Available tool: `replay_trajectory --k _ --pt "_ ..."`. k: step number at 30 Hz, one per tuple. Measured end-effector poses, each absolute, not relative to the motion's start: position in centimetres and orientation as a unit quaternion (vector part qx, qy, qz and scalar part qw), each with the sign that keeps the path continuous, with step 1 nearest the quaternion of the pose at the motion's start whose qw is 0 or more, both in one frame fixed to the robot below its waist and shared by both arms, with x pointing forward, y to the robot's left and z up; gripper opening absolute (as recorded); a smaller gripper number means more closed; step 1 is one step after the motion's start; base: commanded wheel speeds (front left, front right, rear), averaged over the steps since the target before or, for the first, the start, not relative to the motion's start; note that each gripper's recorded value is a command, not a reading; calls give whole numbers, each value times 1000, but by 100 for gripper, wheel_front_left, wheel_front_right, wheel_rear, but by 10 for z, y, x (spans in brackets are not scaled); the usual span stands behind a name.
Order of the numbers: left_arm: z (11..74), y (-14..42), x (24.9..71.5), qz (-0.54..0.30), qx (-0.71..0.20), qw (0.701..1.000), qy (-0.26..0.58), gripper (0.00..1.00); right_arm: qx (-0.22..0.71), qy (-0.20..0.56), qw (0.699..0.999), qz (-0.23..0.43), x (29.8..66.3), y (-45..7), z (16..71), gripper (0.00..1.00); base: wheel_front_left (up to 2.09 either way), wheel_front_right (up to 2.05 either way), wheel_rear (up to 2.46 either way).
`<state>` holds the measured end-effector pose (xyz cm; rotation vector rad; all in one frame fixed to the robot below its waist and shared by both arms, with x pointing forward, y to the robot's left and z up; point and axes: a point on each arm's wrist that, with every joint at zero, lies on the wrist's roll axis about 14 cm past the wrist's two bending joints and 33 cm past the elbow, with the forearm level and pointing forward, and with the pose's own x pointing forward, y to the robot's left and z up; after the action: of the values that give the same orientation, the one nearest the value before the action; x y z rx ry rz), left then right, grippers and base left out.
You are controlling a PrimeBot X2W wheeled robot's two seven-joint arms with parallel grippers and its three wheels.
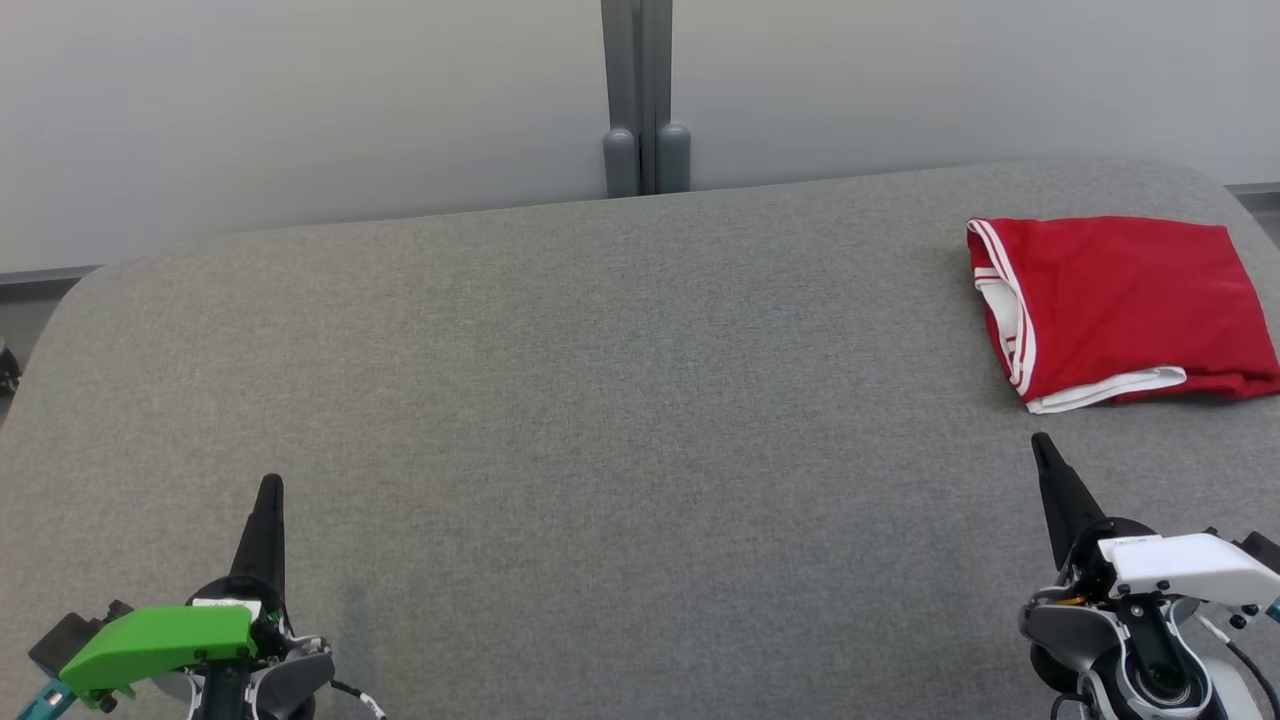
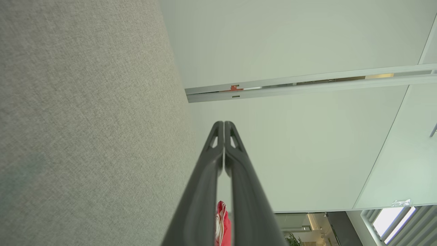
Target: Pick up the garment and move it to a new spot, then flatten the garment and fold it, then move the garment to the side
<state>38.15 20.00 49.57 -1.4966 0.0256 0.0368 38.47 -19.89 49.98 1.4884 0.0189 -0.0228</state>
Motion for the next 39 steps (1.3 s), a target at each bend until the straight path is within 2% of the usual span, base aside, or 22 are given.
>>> replay_trajectory --k 13,39 --pt "503 199 387 5 -709 705 6 0 708 2 706 -1 388 -199 506 0 0 0 0" --pt "503 199 387 4 -709 705 5 0 708 2 706 -2 388 -199 506 0 0 0 0"
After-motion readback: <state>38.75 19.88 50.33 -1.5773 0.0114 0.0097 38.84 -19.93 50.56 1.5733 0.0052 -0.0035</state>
